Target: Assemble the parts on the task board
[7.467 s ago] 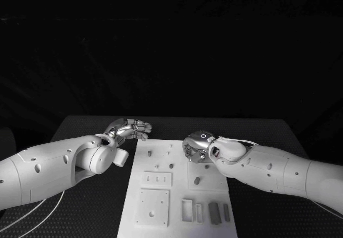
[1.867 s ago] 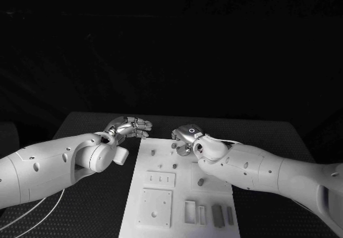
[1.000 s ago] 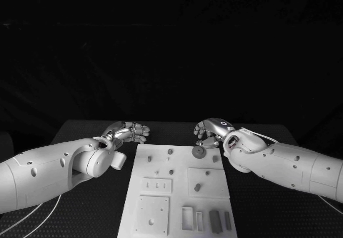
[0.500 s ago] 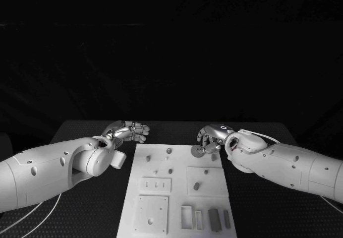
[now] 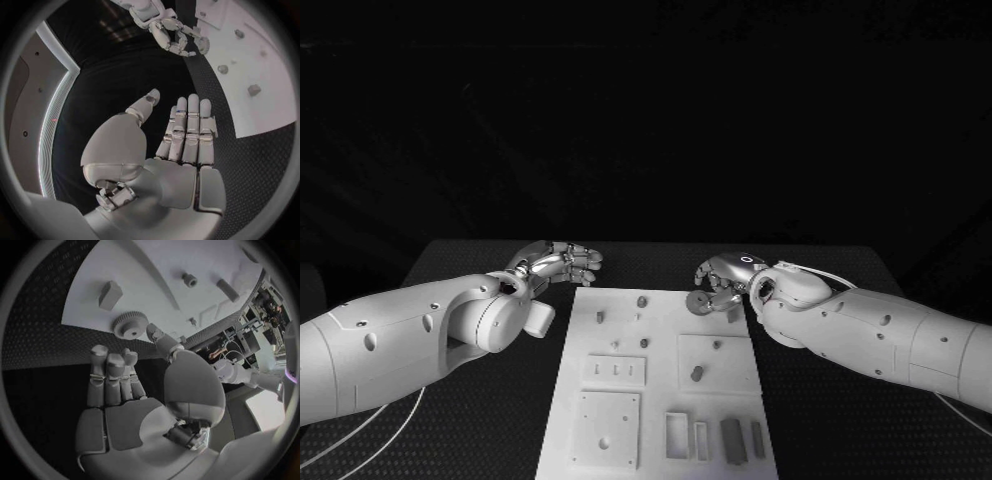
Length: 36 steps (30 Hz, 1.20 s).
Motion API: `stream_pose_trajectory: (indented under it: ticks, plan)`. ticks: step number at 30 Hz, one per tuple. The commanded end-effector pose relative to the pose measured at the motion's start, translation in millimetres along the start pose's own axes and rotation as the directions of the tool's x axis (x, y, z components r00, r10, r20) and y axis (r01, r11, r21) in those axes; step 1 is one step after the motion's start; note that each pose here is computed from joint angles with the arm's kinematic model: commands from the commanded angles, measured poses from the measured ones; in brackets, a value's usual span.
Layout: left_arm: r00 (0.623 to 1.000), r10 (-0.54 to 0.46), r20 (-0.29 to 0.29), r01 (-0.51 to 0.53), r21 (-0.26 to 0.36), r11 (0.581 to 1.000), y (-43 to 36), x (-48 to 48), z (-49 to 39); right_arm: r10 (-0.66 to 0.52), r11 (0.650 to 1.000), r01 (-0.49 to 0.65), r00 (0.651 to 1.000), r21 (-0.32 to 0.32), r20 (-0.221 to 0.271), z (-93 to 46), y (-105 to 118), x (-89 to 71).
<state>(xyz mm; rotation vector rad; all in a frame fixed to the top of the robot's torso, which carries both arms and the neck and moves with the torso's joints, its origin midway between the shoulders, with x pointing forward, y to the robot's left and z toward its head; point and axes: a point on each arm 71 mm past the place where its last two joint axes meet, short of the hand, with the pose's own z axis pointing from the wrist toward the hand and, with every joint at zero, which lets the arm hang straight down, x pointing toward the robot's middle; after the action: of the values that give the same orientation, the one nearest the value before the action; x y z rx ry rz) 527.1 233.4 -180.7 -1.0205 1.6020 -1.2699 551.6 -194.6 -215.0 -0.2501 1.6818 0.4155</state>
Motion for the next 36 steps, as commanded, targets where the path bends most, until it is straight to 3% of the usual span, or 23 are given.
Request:
stream_pose_trajectory:
  ticks: [1, 36]
  plan:
    - [1.0, -0.004, -0.021, 0.005, 0.01, 1.0, -1.7, 2.9, 0.3, -0.024, 1.0, 0.024, 0.999, 0.0, -0.031, 0.2, -1, 4.5]
    - [1.0, -0.003, -0.022, 0.004, 0.007, 1.0, -1.5, 3.0, 0.2, 0.001, 1.0, 0.0, 0.997, 0.008, -0.072, 3.2, -1, 16.0]
